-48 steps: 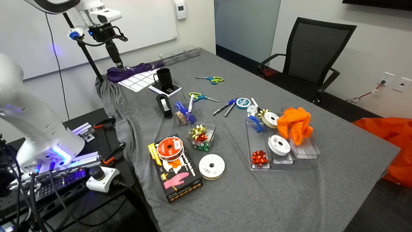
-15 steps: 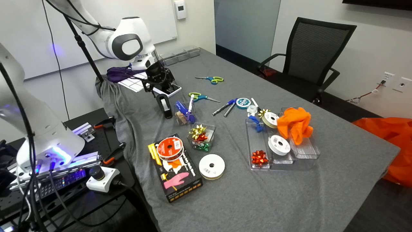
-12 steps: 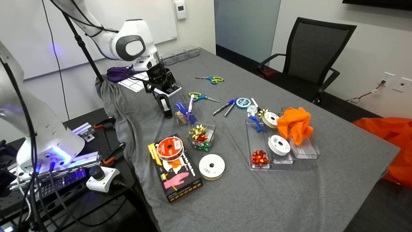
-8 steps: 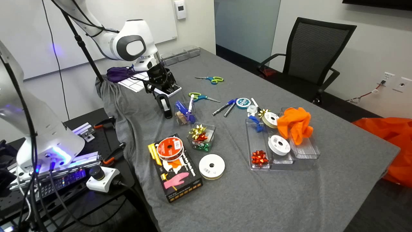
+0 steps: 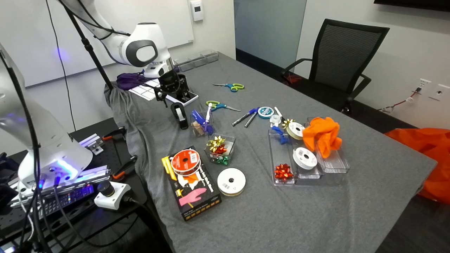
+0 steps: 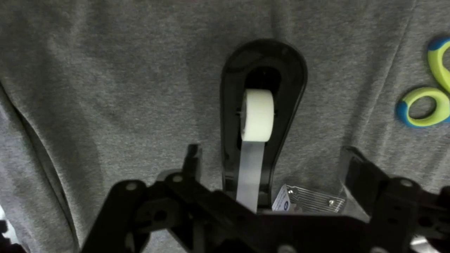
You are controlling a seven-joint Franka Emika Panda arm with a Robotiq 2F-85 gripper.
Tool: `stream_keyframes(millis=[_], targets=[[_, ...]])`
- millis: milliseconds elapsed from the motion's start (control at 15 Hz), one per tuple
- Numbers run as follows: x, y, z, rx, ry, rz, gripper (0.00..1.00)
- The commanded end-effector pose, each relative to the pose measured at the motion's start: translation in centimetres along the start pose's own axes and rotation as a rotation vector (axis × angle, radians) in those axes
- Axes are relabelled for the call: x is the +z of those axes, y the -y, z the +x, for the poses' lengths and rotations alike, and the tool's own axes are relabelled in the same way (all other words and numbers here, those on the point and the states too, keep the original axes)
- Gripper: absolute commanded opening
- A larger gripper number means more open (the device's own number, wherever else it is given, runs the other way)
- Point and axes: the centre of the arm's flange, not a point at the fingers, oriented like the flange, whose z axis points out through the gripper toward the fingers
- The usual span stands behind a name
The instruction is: Move the black masking tape dispenser forward
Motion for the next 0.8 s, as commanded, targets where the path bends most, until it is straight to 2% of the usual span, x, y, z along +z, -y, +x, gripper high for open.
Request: stream_keyframes(millis=[0,400,733], targets=[[2.0,-0.2,-0.7,0.009,0.012,-0.031,1.00],[4.9,-0.7,-0.9,0.024,-0.015,-0.064,1.00],[5.1,-0.3,-0.3,0.042,-0.004,-0.052,1.00]])
